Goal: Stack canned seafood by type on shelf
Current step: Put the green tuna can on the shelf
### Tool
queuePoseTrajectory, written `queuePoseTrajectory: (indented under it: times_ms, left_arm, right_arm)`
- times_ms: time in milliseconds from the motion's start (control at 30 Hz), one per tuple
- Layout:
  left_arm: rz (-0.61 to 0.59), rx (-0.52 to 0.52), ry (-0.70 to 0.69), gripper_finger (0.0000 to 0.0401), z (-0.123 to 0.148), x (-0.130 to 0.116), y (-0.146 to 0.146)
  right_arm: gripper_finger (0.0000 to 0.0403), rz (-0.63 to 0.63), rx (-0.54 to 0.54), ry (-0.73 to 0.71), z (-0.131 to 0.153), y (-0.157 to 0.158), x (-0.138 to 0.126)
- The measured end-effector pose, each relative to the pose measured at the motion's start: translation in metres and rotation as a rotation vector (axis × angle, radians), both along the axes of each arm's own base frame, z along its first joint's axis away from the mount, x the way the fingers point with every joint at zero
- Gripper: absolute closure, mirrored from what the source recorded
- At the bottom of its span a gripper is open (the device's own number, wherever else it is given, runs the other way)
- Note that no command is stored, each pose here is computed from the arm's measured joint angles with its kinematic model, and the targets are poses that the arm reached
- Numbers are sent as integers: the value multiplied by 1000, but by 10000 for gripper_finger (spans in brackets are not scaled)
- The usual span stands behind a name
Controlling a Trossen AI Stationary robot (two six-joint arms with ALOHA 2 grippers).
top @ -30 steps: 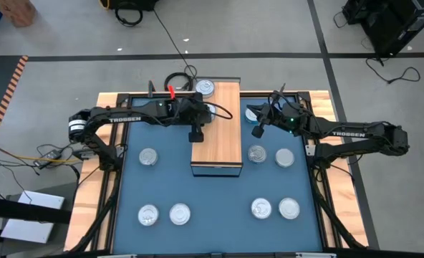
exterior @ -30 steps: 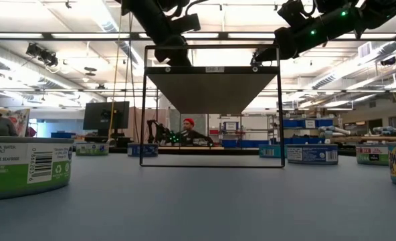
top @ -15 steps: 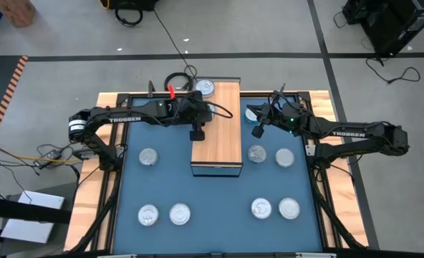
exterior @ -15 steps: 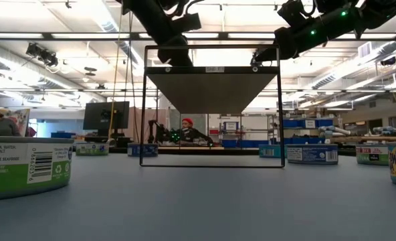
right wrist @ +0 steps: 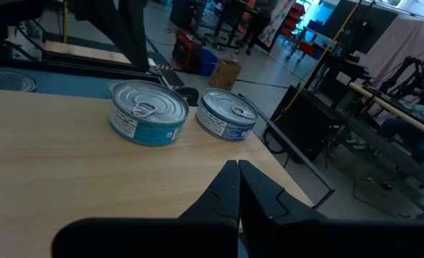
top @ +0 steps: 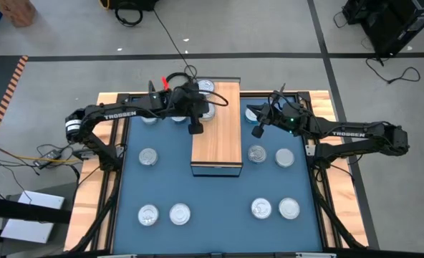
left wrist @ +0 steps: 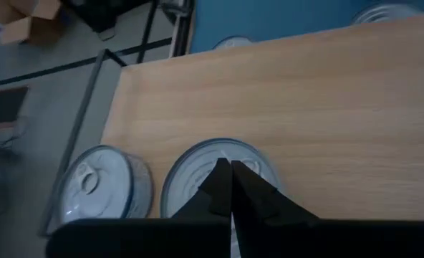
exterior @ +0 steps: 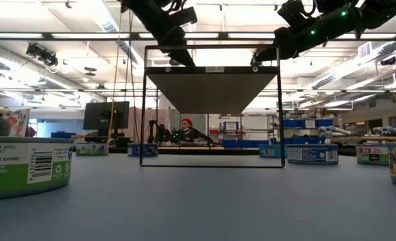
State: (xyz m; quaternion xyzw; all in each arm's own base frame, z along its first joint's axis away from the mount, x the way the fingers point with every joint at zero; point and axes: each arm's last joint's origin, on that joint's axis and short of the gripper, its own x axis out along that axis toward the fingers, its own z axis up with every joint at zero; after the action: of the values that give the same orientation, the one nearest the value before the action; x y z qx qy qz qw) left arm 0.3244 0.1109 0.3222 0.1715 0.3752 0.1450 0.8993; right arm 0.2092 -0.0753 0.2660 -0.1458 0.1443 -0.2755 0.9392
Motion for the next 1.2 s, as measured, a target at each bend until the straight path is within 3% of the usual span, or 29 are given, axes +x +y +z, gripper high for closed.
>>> queuePoseTrajectory:
  times_ms: [500,867,1033,1200]
  left_arm:
    - [-120,-70,-113,400,1,1,6]
    - [-236,-58,-310,401,17,10,7]
    - [-246,-83,-319,401,1,13,6]
    - [-251,-66,-402,401,-8,18,-2]
  right_arm:
    - [392,96,47,-21,0,3,2]
    - [392,97,93,-29,-4,2,5]
    - [392,82,167,-33,-12,0,11]
    - [392,82,165,14,-21,-2,18]
